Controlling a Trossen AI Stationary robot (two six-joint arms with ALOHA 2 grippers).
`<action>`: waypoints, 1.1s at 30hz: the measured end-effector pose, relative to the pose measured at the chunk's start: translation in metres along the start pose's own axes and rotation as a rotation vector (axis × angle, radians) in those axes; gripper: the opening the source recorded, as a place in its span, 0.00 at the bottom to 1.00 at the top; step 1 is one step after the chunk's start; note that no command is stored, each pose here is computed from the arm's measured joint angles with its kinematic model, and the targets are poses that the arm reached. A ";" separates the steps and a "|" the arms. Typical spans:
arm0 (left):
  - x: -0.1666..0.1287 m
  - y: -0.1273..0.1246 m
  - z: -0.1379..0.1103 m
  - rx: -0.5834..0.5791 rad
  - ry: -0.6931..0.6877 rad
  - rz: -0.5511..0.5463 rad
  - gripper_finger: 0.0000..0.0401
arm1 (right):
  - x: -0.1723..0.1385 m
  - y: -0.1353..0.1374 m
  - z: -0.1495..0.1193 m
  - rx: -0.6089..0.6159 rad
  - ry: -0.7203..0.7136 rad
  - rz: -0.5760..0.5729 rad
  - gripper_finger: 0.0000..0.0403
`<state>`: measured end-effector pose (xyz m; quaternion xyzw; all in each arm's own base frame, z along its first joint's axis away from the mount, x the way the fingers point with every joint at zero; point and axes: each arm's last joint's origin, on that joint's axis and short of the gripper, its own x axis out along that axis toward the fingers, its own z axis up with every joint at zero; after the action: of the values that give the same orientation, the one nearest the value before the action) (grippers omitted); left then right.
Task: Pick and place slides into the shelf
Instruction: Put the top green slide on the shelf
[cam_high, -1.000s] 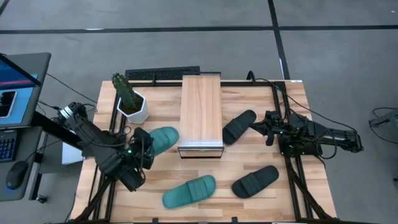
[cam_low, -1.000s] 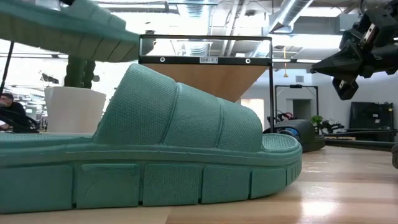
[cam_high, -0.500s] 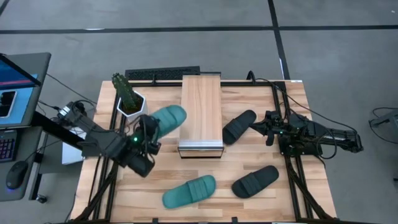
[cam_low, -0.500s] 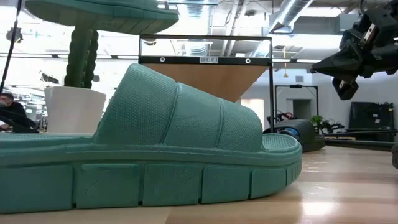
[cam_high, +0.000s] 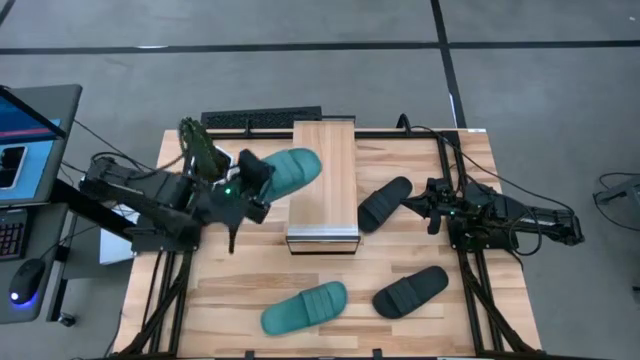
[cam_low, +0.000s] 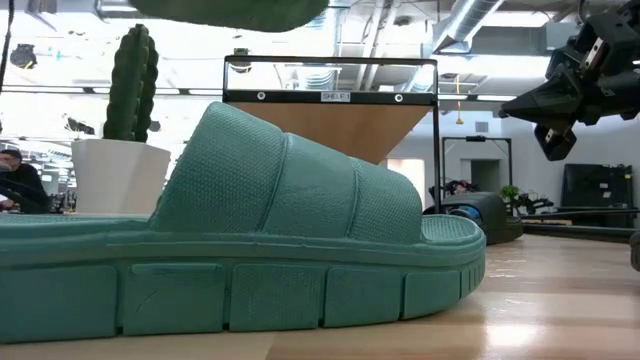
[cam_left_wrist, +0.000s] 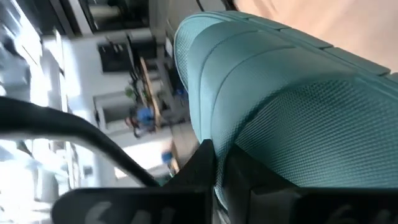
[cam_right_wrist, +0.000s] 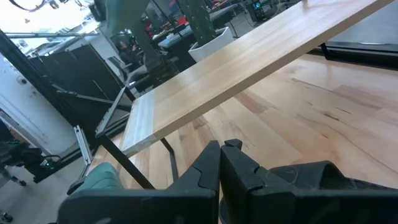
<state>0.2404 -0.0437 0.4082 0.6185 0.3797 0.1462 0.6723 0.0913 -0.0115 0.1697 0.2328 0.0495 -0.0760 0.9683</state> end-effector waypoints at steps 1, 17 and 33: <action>0.004 0.005 -0.001 0.015 -0.018 0.015 0.00 | 0.000 0.000 0.000 0.000 0.000 0.000 0.00; 0.088 0.051 -0.051 0.080 -0.209 0.160 0.00 | 0.000 0.000 0.000 0.000 0.000 0.000 0.00; 0.171 0.046 -0.112 0.170 -0.425 0.148 0.00 | 0.000 0.000 0.000 0.000 0.000 0.000 0.00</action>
<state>0.2897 0.1595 0.4015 0.7159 0.1942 0.0292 0.6701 0.0913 -0.0115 0.1697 0.2328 0.0495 -0.0758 0.9683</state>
